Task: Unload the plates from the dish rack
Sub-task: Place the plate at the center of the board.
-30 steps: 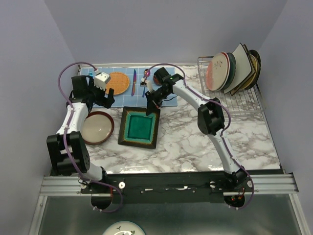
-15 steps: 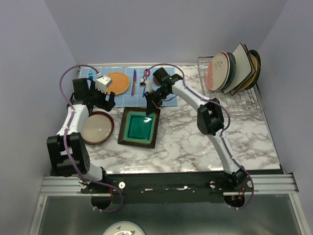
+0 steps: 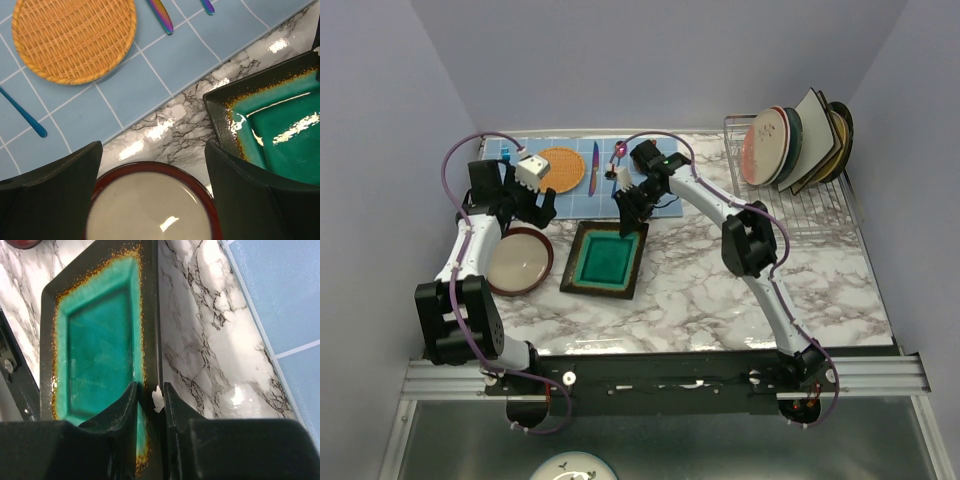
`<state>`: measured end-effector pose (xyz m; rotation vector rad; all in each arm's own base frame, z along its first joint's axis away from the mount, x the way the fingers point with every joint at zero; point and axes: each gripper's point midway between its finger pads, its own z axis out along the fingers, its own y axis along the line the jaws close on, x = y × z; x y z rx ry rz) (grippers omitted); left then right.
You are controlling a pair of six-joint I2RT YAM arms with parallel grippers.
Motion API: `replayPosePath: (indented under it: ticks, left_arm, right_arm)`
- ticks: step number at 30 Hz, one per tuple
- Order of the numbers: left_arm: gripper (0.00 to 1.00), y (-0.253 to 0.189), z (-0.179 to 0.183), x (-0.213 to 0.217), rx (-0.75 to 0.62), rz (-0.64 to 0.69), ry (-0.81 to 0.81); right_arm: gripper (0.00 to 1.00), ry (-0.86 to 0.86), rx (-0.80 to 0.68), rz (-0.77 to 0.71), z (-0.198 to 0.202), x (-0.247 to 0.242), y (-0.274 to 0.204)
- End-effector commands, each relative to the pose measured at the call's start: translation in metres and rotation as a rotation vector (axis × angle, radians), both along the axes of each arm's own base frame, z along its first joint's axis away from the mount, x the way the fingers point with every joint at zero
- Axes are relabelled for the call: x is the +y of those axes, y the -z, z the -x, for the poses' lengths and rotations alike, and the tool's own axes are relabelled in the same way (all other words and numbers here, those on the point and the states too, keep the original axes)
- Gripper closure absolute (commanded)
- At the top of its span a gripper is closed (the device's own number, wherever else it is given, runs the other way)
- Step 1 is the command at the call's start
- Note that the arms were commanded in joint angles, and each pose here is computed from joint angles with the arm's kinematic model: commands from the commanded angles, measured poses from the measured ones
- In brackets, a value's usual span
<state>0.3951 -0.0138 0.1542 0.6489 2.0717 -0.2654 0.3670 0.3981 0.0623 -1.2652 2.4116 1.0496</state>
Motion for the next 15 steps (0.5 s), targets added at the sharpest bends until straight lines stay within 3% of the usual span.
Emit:
replayPosePath:
  ticks: [1,15]
  left_arm:
    - [0.08,-0.003,0.012,-0.016,0.024,0.016,0.062]
    - [0.08,0.035,0.051,-0.037,0.168,-0.082,0.168]
  right_arm:
    - [0.74,0.043,-0.121,0.234,-0.023,-0.032,0.055]
    - [0.68,0.083,-0.114,0.324,-0.023,-0.048,0.062]
